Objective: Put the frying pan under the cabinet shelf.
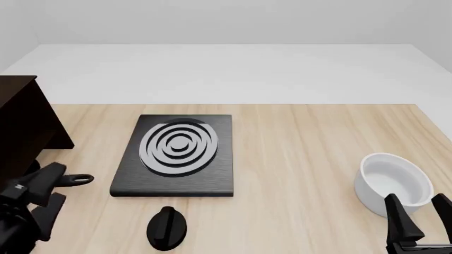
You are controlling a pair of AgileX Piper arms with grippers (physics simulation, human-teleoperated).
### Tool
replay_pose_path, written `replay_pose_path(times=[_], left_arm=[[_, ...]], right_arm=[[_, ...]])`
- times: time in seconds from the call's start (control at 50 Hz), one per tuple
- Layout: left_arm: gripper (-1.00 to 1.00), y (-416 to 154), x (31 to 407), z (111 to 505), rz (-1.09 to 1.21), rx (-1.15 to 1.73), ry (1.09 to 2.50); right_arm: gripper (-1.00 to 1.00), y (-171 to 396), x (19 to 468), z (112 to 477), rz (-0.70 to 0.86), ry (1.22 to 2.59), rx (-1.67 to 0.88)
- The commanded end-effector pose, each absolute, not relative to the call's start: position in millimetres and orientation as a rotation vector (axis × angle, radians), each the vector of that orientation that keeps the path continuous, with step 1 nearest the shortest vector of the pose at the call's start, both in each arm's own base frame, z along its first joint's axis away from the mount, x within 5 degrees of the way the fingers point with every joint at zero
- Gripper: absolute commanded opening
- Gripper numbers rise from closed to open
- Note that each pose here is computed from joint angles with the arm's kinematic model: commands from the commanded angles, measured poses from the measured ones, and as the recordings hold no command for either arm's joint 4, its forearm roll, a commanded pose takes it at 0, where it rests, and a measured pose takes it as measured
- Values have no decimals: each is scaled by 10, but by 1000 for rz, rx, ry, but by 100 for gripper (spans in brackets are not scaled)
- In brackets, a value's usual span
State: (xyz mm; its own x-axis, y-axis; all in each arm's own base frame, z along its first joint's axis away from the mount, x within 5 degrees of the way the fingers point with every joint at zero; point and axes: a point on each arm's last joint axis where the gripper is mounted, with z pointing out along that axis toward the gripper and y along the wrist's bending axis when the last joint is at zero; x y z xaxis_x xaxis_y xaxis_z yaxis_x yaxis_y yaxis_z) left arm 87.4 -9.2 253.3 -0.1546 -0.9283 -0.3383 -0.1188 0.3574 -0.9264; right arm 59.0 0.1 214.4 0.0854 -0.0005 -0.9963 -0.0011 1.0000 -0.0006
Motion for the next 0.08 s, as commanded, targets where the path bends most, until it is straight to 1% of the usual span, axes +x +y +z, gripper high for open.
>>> replay_pose_path(times=[0.02, 0.08], left_arm=[[100, -97, 607, 2863, -897, -699, 1533], [100, -93, 496, 2972, -880, -608, 1522]], right_arm=[[100, 1, 590, 2144, 0, 1485, -1], [100, 1, 590, 2144, 0, 1485, -1]])
